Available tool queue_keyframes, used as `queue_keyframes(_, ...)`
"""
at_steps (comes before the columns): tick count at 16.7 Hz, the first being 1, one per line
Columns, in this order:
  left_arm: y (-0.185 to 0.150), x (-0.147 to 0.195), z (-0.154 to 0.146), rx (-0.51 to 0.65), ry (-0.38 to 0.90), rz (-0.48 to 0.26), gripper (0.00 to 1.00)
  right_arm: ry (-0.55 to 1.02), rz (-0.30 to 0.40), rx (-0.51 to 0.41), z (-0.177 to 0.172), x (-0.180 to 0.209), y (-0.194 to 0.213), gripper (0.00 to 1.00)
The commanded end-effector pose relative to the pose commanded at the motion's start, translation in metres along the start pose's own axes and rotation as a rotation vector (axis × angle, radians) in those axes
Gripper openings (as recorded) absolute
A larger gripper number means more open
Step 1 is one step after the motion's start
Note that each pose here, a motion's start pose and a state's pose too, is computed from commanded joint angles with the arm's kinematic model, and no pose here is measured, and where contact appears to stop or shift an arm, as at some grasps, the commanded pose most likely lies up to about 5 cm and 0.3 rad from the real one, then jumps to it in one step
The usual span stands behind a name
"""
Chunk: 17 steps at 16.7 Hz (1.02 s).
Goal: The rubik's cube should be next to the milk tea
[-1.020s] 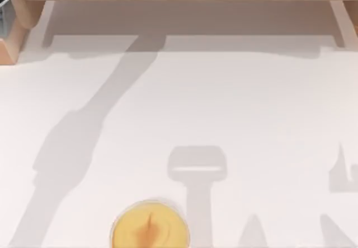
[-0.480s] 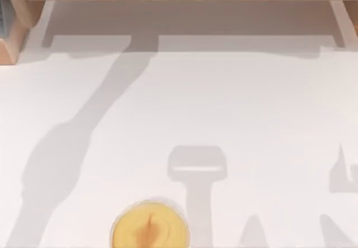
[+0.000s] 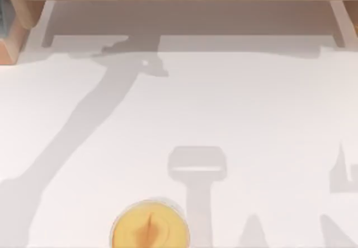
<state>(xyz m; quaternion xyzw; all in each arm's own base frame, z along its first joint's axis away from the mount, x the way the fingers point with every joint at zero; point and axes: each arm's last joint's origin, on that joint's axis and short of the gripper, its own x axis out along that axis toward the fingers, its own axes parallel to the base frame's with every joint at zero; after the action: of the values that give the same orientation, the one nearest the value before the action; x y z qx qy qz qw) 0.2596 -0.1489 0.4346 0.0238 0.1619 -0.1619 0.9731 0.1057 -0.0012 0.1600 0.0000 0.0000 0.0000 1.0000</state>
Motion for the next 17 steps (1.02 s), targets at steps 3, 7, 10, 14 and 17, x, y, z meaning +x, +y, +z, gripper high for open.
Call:
queue_keyframes(3, 0.005, -0.016, -0.067, -0.044, 0.301, -0.04, 0.0, 0.0, 0.0, 0.0, 0.0, 0.0, 0.0, 1.0)
queue_keyframes(7, 0.014, -0.029, -0.177, -0.148, 0.774, 0.016, 0.0, 0.0, 0.0, 0.0, 0.0, 0.0, 0.0, 1.0)
queue_keyframes(10, 0.022, -0.043, -0.238, -0.228, 1.049, 0.118, 0.0, 0.0, 0.0, 0.0, 0.0, 0.0, 0.0, 1.0)
queue_keyframes(14, 0.024, -0.053, -0.273, -0.274, 1.226, 0.191, 0.0, 0.0, 0.0, 0.0, 0.0, 0.0, 0.0, 1.0)
queue_keyframes(17, 0.024, -0.054, -0.273, -0.274, 1.229, 0.192, 0.0, 0.0, 0.0, 0.0, 0.0, 0.0, 0.0, 1.0)
